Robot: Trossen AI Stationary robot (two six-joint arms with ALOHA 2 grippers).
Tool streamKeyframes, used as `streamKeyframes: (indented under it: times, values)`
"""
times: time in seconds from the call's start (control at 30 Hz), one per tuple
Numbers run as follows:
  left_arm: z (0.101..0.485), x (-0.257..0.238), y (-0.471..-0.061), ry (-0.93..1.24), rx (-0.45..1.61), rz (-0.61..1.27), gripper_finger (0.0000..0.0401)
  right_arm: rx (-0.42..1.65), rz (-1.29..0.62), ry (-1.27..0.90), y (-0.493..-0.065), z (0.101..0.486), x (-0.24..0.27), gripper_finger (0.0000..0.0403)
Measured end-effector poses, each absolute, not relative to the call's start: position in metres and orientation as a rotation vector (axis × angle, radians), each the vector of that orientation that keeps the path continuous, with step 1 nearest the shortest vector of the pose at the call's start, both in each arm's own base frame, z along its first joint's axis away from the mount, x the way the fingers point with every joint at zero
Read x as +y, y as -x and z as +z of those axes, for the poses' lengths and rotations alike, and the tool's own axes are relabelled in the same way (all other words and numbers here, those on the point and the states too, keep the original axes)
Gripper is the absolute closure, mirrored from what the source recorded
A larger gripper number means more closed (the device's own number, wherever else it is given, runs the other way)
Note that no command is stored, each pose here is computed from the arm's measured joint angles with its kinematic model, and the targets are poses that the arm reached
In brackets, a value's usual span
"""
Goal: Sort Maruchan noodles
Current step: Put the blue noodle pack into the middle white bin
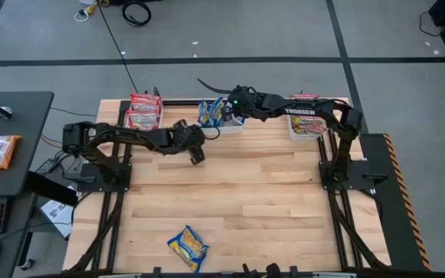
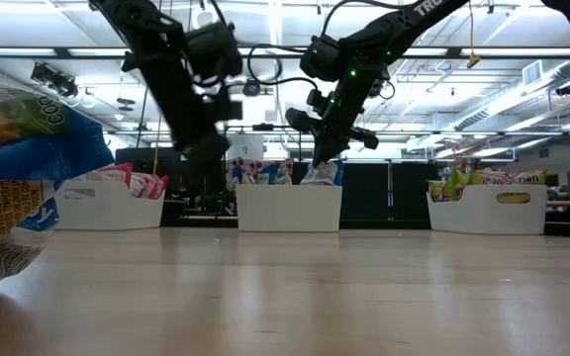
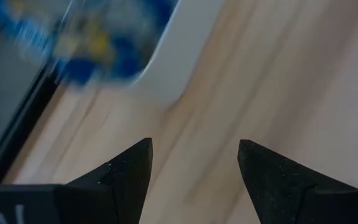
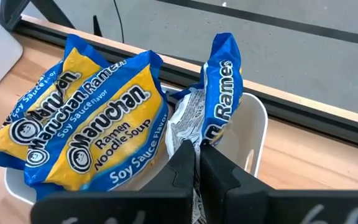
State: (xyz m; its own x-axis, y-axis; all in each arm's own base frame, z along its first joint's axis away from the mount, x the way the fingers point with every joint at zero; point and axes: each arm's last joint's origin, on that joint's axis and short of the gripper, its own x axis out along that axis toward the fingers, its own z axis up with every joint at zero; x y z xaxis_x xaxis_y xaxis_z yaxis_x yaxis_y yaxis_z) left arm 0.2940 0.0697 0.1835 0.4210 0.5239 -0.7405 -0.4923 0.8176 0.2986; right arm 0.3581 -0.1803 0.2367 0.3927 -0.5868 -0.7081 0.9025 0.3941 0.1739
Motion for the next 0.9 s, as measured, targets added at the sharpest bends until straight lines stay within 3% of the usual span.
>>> streamKeyframes:
  times: [0.27, 0.4, 0.57, 0.9]
  values:
    - [0.177, 0.098, -0.269, -0.183, 1.17, 0.775, 0.0158, 0.622, -1.01, -0.577, -0.358, 0.237, -0.18, 0.0388]
    - [0.18, 0.13, -0.263, -0.158, 1.142, 0.81, 0.0158, 0.647, -0.979, -0.544, -0.359, 0.237, -0.18, 0.0388]
    - [0.18, 0.157, -0.261, -0.043, 1.046, 0.715, 0.0164, 0.663, -0.948, -0.519, -0.36, 0.237, -0.176, 0.0388]
    - [0.139, 0.156, -0.299, -0.02, 0.919, 0.642, 0.0181, 0.566, -0.921, -0.603, -0.368, 0.241, -0.173, 0.0387]
